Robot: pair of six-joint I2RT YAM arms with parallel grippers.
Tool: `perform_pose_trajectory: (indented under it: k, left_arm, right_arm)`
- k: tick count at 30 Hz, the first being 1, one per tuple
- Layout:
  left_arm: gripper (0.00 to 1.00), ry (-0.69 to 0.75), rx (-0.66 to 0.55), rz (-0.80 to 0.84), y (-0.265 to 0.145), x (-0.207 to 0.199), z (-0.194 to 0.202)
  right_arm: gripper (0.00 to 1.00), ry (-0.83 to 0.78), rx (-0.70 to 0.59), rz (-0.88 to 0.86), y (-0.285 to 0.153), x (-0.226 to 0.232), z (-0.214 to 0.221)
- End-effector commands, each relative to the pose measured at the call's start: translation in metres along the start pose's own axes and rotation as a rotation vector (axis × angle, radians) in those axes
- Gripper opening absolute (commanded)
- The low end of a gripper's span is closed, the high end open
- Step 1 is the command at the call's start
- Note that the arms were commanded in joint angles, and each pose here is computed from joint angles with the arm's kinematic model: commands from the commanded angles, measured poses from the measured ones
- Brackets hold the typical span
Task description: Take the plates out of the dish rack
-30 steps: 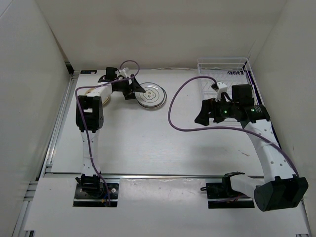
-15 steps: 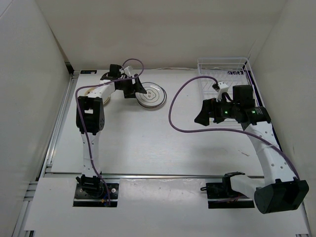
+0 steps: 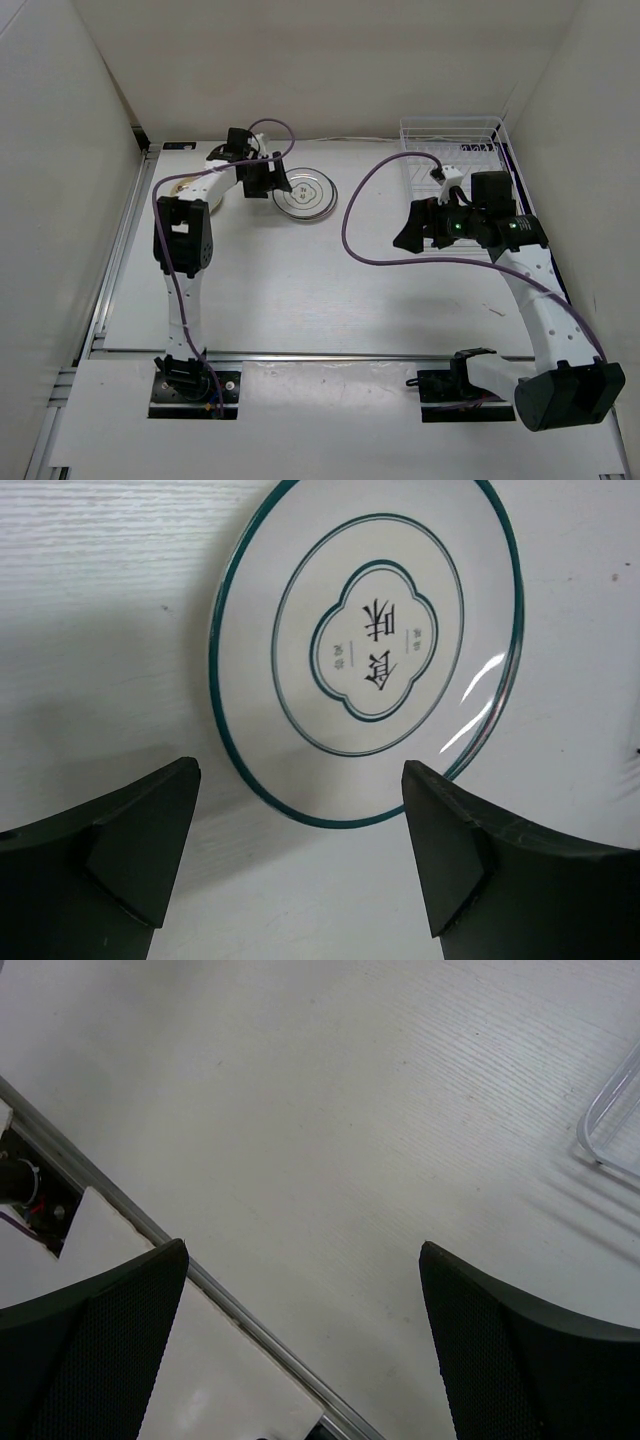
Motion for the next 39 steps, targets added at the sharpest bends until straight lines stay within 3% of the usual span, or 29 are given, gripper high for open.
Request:
perform_pose_trajectory:
  k: [1,6,11,14,15,19,21,32,39]
  left_arm:
    - [0.93,0.045,-0.111,-0.07,-0.044,-0.014,-0.018]
    - [1.0,0.114,-0.23,-0.193,-0.086,-0.015,-0.034]
    - [1.0,0.181,-0.493,-0.347,-0.189,-0.033,-0.056]
    - [1.0,0.209,-0.595,-0.463,-0.242,-0.03,-0.046]
    - [1.0,0.212,-0.608,-0.482,-0.255,-0.022,-0.043]
    - [1.0,0.133,-0.618,-0.496,-0.298,0.019,-0.008]
    - [1.0,0.093,-0.683,-0.527,-0.332,0.033,0.006]
    - [1.0,0.031,-0.693,-0.65,-0.354,0.087,0.115]
    - [1.0,0.006,-0.709,-0.602,-0.353,0.089,0.131]
  right_arm:
    - [0.99,-0.038,-0.074,-0.002,-0.005,0.002,-0.022]
    - [0.99,-0.029,-0.096,0.285,-0.006,-0.044,-0.045]
    - [0.99,0.014,-0.207,0.545,-0.028,-0.097,-0.084]
    - [0.99,0.064,-0.257,0.645,-0.041,-0.118,-0.1]
    - [0.99,0.095,-0.257,0.753,-0.049,-0.128,-0.097]
    - [0.99,0.029,-0.252,0.822,-0.061,-0.137,-0.104]
    - [0.99,0.026,-0.235,0.831,-0.064,-0.135,-0.1]
    - [0.99,0.017,-0.195,0.688,-0.062,-0.092,-0.025]
    - [0.99,0.001,-0.185,0.702,-0.074,-0.074,0.011]
Point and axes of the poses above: each gripper's point midway between its finger pads, its own y axis out along the fingers, its own x axis along the line the jaws close on, z = x × y, the point moved 5 cm from there along -y, back along the fingers, and after that the axes turned 6 degrees about -y, right-handed, at the moved point
